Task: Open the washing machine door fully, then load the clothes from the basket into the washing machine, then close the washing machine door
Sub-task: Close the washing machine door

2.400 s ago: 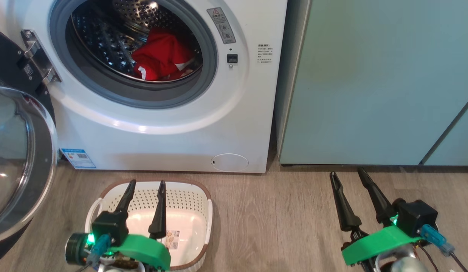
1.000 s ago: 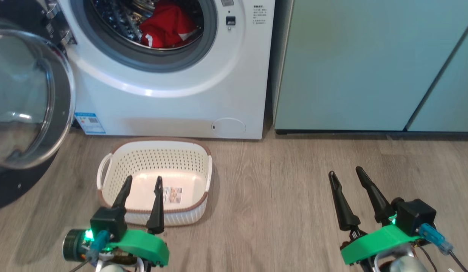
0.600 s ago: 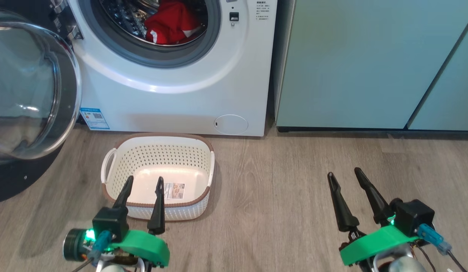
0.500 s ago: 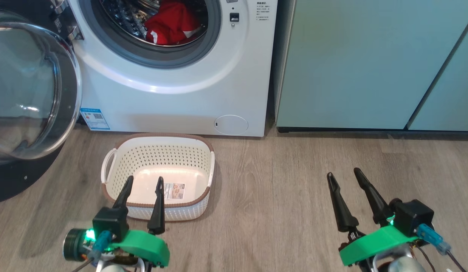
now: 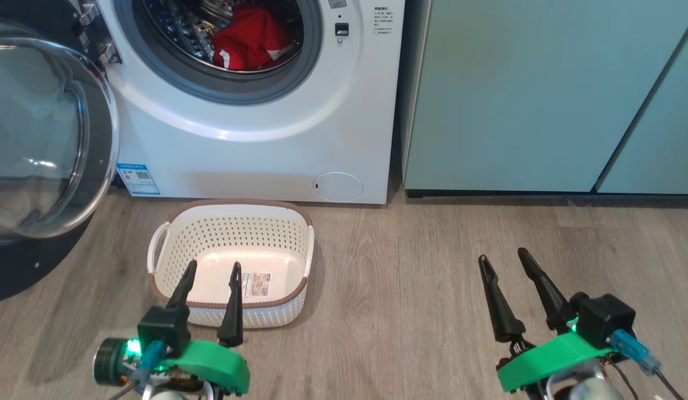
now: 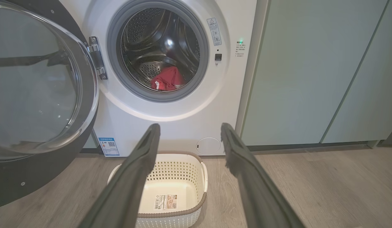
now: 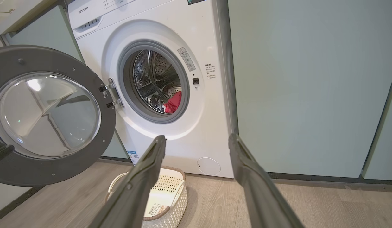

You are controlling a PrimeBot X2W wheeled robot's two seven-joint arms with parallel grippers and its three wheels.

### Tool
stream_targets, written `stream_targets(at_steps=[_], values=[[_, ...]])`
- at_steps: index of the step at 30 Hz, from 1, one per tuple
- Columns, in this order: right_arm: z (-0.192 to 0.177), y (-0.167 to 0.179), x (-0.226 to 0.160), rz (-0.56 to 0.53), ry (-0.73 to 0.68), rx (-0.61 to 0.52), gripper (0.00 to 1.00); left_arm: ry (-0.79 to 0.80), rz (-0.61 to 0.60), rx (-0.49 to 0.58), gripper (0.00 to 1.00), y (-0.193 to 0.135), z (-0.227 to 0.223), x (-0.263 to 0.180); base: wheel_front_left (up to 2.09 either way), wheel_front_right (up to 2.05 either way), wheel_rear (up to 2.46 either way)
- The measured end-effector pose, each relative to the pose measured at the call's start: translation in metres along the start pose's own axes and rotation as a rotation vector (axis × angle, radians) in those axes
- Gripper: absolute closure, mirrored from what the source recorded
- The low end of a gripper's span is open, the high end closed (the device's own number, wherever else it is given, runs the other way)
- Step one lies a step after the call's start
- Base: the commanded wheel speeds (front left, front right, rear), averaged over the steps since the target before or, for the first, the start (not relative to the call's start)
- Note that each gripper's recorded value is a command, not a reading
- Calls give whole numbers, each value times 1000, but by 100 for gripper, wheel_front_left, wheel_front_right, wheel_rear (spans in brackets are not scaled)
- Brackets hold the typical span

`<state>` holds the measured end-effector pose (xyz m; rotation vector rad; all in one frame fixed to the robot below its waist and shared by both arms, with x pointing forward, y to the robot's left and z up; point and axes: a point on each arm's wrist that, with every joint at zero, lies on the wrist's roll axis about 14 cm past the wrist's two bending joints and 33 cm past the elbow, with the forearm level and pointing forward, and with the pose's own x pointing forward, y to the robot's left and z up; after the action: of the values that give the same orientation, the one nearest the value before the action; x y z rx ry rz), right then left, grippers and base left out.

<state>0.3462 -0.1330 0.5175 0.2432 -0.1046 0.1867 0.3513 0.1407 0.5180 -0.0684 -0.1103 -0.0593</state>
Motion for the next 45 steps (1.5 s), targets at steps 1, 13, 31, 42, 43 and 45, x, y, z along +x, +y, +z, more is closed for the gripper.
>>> stream_targets(at_steps=[1,13,31,42,43,45], values=[[0,0,0,0,0,0,0,1,0,0,0,0,0,0,0,0,0],[-6,2,6,10,18,4,0,24,22,2,0,7,-8,-2,0,0,0],[-46,100,53,320,127,70,0,33,333,50,0,96,-3,-54,0,0,0],[-55,222,62,670,156,136,0,-43,659,117,0,170,32,-127,0,0,0],[-55,230,64,692,153,140,0,-42,677,123,0,173,33,-131,0,0,0],[-55,240,67,718,156,152,0,-43,699,130,0,176,35,-136,0,0,0]])
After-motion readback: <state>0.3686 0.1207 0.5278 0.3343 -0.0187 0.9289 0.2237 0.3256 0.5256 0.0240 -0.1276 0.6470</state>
